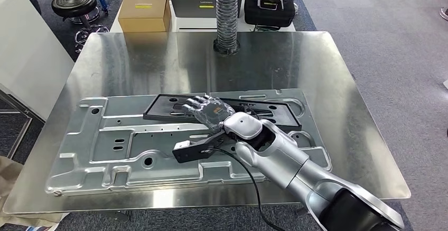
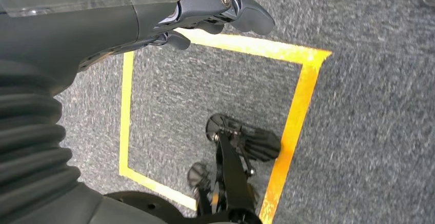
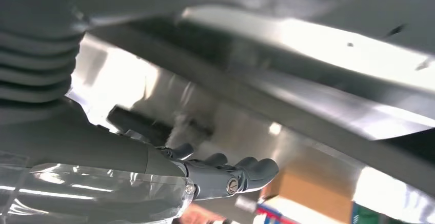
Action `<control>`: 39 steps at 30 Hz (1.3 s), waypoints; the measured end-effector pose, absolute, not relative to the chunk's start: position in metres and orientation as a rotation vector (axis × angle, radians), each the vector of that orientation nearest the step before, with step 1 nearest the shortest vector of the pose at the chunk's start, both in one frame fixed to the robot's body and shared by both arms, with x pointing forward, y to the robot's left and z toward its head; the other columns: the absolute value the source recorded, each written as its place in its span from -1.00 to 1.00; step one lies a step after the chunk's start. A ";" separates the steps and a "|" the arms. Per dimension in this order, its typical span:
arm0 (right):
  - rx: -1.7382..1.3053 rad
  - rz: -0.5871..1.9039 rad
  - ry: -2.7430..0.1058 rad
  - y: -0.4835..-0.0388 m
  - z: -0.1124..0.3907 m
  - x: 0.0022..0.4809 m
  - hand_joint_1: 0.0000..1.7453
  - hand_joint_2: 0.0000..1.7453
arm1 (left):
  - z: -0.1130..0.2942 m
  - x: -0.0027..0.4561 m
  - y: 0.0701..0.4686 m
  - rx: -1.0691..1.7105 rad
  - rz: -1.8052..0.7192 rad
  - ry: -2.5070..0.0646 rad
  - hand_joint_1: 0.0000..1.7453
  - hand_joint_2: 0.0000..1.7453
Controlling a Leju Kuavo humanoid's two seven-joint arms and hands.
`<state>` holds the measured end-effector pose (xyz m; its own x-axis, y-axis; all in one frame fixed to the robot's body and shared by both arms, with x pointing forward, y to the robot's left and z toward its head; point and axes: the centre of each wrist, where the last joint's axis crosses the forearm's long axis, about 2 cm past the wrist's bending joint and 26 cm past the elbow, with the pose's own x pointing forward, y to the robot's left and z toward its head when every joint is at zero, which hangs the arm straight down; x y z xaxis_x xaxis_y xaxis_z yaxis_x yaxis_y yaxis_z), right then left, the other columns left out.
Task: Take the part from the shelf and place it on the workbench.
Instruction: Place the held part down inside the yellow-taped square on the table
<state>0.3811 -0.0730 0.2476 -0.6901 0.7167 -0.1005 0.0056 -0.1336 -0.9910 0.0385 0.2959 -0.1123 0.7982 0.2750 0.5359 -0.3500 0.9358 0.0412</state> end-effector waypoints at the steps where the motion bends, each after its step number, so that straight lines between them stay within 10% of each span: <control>1: -0.753 1.868 -1.654 -0.073 0.246 0.380 -1.00 -1.00 | -0.112 0.038 0.296 0.140 0.335 -0.552 -1.00 -1.00; 8: -0.471 1.580 -1.912 -0.086 0.280 0.381 -1.00 -1.00 | -0.112 0.040 0.295 0.134 0.339 -0.554 -1.00 -1.00; 23: -1.122 0.470 -2.381 -0.200 0.242 0.329 -1.00 -1.00 | -0.113 0.034 0.296 0.188 0.399 -0.559 -1.00 -1.00; 39: -1.353 0.133 -2.194 -0.294 0.205 0.237 -1.00 -1.00 | -0.113 0.034 0.294 0.185 0.382 -0.567 -1.00 -1.00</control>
